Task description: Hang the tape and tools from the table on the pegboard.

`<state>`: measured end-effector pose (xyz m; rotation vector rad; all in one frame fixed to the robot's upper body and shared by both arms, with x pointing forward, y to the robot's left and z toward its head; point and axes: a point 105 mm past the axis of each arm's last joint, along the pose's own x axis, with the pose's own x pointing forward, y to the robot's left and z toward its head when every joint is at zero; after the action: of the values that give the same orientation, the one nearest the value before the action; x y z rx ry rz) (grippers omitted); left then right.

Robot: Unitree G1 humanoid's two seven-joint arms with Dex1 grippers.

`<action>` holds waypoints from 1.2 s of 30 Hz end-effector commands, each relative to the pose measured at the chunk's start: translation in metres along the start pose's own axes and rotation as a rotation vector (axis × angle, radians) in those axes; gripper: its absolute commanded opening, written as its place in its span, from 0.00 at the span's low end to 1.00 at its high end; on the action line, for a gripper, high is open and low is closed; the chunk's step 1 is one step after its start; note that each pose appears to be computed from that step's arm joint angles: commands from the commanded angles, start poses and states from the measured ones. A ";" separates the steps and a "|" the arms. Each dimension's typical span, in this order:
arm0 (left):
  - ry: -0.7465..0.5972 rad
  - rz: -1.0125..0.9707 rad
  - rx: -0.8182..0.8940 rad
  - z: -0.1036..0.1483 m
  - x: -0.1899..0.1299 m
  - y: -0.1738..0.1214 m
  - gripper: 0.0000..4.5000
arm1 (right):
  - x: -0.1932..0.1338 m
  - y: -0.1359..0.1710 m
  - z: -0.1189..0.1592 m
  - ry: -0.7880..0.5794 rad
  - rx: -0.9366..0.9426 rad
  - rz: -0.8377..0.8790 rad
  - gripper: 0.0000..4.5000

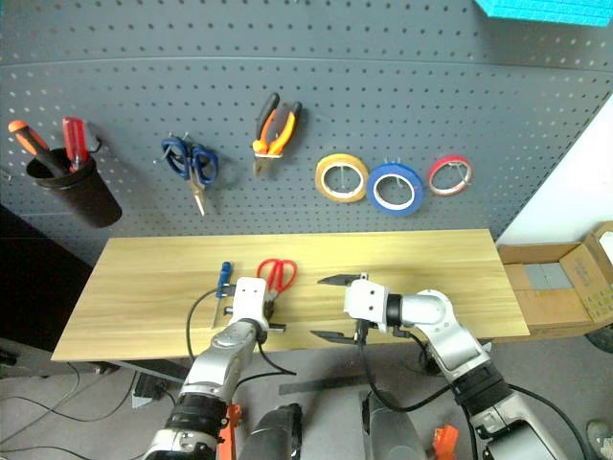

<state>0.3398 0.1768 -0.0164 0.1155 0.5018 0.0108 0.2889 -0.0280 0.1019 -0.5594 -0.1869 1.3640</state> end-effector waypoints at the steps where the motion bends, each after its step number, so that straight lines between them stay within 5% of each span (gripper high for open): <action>1: -0.117 -0.013 0.008 0.024 -0.011 0.003 0.05 | -0.005 -0.009 0.009 -0.036 -0.024 -0.030 1.00; 8: -0.427 -0.029 0.094 0.070 -0.073 0.007 0.05 | -0.020 -0.039 0.025 -0.081 0.048 -0.259 1.00; 18: -0.651 0.062 0.139 0.117 -0.131 0.030 0.05 | -0.020 -0.060 0.068 -0.235 0.230 -0.399 1.00; 25: -0.686 0.136 0.100 0.144 -0.124 0.061 0.05 | -0.012 -0.070 0.081 -0.261 0.220 -0.399 1.00; 36: -0.587 0.081 0.049 0.141 -0.080 0.071 0.05 | -0.012 -0.071 0.069 -0.220 0.229 -0.431 1.00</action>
<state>0.3352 0.2306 0.1383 0.1774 -0.0368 0.0544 0.3200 -0.0252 0.1888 -0.1518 -0.2609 1.0188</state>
